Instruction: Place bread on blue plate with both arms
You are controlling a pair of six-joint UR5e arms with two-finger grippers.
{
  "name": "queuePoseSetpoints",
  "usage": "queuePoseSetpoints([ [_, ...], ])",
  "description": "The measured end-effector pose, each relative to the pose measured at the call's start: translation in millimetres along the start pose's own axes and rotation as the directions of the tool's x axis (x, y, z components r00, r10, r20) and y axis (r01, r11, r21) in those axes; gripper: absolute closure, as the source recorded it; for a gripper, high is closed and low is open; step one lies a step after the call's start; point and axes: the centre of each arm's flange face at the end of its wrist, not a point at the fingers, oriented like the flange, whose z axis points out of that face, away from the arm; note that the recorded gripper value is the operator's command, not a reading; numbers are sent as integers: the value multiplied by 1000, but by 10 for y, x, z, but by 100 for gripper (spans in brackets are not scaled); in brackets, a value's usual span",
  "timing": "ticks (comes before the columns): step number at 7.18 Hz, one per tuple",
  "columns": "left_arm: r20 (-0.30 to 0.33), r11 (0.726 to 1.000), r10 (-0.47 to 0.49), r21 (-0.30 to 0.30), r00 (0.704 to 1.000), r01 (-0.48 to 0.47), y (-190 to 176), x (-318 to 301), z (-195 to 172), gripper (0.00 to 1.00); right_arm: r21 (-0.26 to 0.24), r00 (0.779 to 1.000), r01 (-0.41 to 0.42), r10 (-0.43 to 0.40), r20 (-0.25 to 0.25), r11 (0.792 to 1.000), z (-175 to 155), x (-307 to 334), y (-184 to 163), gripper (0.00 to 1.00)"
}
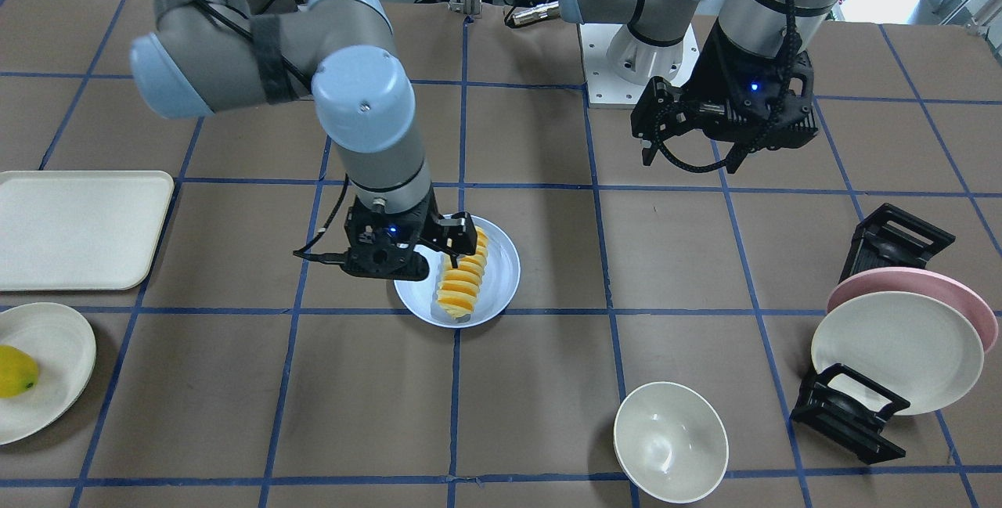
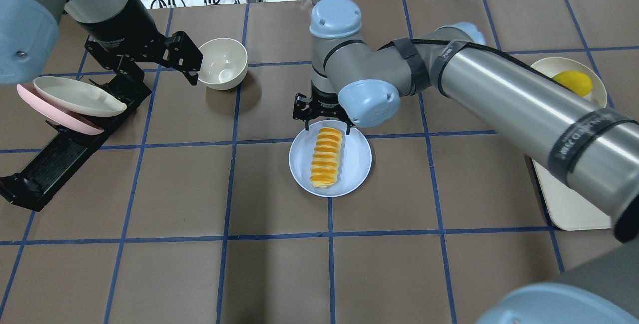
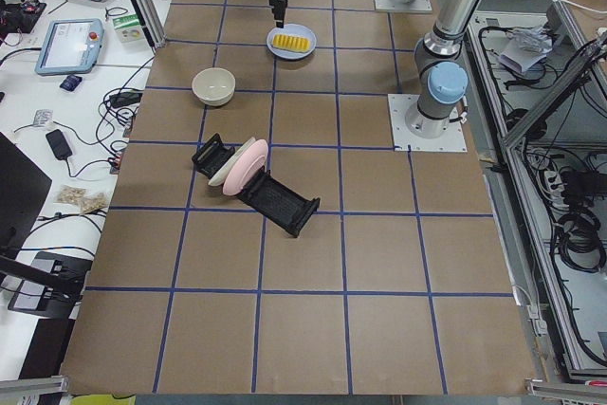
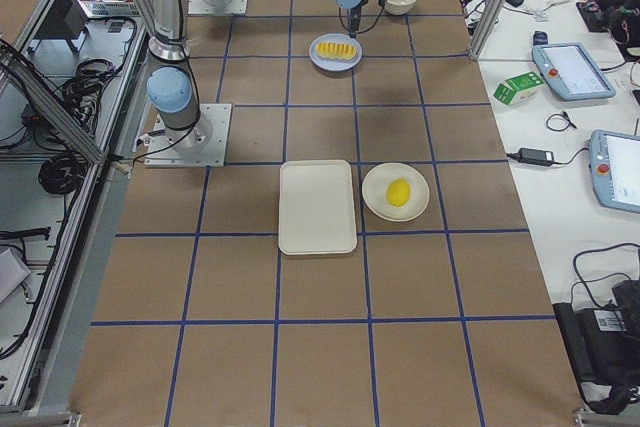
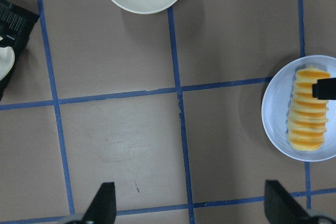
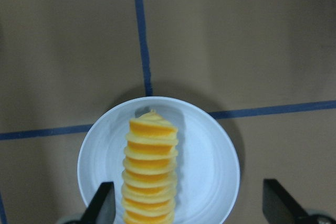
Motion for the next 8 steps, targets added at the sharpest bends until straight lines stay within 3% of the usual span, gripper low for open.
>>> queuePoseSetpoints([
  [3,6,1000,-2,5,1000,2,-78,6,26,0,-23,998,-56,55,-18,998,-864,1017,46,0],
  [5,3,1000,0,6,1000,0,-87,13,33,0,-45,999,-42,41,-25,998,-1107,1352,139,0],
  [8,2,1000,1,7,1000,-1,-88,19,35,0,-7,999,-32,32,-29,999,-1390,1449,334,0],
])
